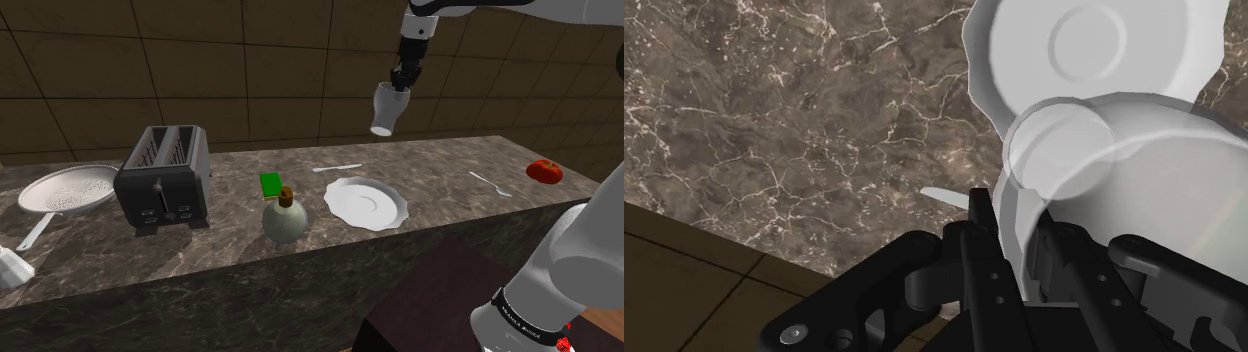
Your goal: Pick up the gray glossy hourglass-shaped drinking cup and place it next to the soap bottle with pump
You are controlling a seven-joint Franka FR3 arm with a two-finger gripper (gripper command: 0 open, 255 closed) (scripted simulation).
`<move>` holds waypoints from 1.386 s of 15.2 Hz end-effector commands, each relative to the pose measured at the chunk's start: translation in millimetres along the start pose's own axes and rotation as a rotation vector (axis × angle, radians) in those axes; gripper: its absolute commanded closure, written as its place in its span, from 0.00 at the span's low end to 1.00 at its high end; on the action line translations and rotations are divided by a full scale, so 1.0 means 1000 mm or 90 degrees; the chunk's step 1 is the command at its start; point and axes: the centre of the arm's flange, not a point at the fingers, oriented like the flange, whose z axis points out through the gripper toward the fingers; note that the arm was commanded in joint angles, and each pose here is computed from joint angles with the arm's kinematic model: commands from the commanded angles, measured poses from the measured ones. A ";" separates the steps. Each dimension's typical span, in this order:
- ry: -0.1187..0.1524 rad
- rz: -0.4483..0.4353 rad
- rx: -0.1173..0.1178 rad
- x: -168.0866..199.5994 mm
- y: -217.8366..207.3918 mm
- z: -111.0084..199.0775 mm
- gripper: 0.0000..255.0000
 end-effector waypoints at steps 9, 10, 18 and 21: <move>0.000 0.002 0.000 0.012 -0.132 -0.005 1.00; 0.000 0.002 0.000 0.013 -0.145 -0.006 1.00; 0.000 0.002 0.000 0.022 -0.250 -0.011 1.00; 0.000 0.002 0.000 0.026 -0.289 -0.013 1.00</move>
